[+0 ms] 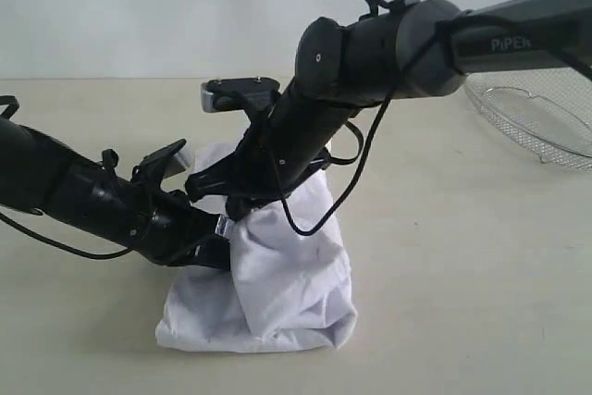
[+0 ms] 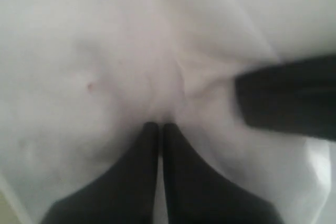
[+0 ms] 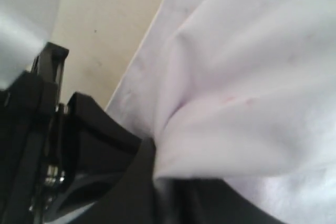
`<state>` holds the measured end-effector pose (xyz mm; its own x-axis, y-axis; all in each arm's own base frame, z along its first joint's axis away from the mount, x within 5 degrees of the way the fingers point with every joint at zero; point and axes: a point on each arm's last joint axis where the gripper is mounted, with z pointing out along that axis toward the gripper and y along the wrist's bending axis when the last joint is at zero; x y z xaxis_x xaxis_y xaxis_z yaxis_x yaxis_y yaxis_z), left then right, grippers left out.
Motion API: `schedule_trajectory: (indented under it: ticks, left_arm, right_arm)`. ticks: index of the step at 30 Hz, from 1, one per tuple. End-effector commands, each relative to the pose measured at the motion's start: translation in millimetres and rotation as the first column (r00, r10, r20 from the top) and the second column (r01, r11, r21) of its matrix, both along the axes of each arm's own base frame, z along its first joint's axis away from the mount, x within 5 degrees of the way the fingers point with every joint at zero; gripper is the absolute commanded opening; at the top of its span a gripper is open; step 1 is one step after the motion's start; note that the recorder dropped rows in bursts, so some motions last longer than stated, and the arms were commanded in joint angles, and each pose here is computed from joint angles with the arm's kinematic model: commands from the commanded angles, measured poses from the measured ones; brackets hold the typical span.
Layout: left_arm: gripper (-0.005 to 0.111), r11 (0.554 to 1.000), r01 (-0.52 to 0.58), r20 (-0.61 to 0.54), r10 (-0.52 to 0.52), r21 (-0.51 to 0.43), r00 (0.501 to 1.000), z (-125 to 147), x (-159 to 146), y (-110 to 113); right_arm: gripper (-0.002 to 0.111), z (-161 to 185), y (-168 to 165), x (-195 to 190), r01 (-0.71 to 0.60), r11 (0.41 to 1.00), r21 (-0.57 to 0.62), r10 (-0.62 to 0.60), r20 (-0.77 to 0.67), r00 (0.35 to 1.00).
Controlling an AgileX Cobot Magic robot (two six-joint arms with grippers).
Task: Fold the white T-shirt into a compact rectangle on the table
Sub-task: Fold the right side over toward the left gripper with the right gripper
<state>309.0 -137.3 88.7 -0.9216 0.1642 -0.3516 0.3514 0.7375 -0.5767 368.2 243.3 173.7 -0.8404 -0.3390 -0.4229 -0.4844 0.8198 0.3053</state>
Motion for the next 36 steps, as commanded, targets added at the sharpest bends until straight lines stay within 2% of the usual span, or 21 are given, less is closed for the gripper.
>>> schedule_trajectory:
  ticks: [1, 6, 11, 14, 17, 18, 22, 24, 27, 28, 30, 34, 36]
  left_arm:
    - [0.004, 1.0, 0.012, -0.014, -0.013, -0.007, 1.0, -3.5, -2.9, -2.6]
    - [0.004, 1.0, 0.015, -0.014, -0.015, -0.007, 1.0, -3.5, -3.1, -2.6]
    - [0.004, 1.0, 0.015, -0.014, -0.015, -0.007, 1.0, -3.5, -3.1, -2.6]
    - [0.004, 1.0, 0.021, -0.01, -0.021, 0.004, 1.0, -4.1, -3.0, -1.5]
    - [0.004, 1.0, 0.015, -0.004, -0.015, 0.017, 1.0, -4.7, -2.3, -0.5]
    - [0.004, 1.0, 0.012, -0.002, -0.012, 0.022, 1.0, -5.0, -1.9, -0.1]
    - [0.004, 1.0, 0.01, -0.001, -0.01, 0.023, 1.0, -5.0, -1.7, 0.0]
    - [0.004, 1.0, 0.006, 0.0, -0.006, 0.026, 1.0, -5.2, -1.4, 0.2]
    - [0.004, 1.0, 0.011, 0.012, -0.011, 0.029, 1.0, -4.4, -0.5, 0.8]
    - [0.004, 1.0, 0.011, 0.014, -0.011, 0.028, 1.0, -3.7, -0.4, 0.8]
    - [0.004, 1.0, 0.012, 0.038, -0.013, 0.023, 0.999, 4.1, 0.3, 0.6]
    - [0.004, 1.0, 0.019, 0.093, -0.021, 0.014, 0.995, 21.8, 2.2, 0.2]
    - [0.004, 1.0, 0.025, 0.116, -0.026, 0.013, 0.993, 29.3, 2.1, 0.3]
  right_arm:
    - [0.0, 6.5, -5.7, 7.3, 0.044, 0.997, -0.068, -0.04, 0.064, 0.997]
    - [0.0, -0.3, -17.3, 2.5, 0.014, 0.976, -0.219, -0.011, 0.014, 1.0]
    - [0.0, -0.9, -19.5, 2.5, 0.008, 0.969, -0.246, -0.004, 0.016, 1.0]
    - [0.0, -3.1, -29.9, 1.8, 0.012, 0.947, -0.32, -0.018, -0.017, 1.0]
    - [0.0, -3.5, -36.2, 3.5, 0.015, 0.943, -0.333, -0.027, -0.03, 0.999]
    - [0.0, -3.4, -33.4, 2.2, -0.02, 0.944, -0.329, 0.011, -0.029, 1.0]
    - [0.002, -2.1, -25.9, 1.3, -0.038, 0.967, -0.25, 0.03, -0.034, 0.999]
    - [0.019, -1.9, -23.9, -0.5, -0.065, 0.971, -0.232, 0.056, -0.047, 0.997]
    - [0.071, -0.2, -23.7, -3.2, -0.063, 0.973, -0.223, 0.048, -0.073, 0.996]
    - [0.078, 2.5, -24.4, -4.9, -0.052, 0.974, -0.222, 0.033, -0.087, 0.996]
    - [0.071, 12.6, -26.3, -9.5, -0.03, 0.975, -0.218, 0.006, -0.11, 0.994]
    - [0.046, 40.5, -30.6, -16.9, -0.033, 0.978, -0.207, 0.017, -0.078, 0.997]
    - [0.041, 56.6, -35.1, -20.4, -0.037, 0.975, -0.22, 0.029, -0.039, 0.999]
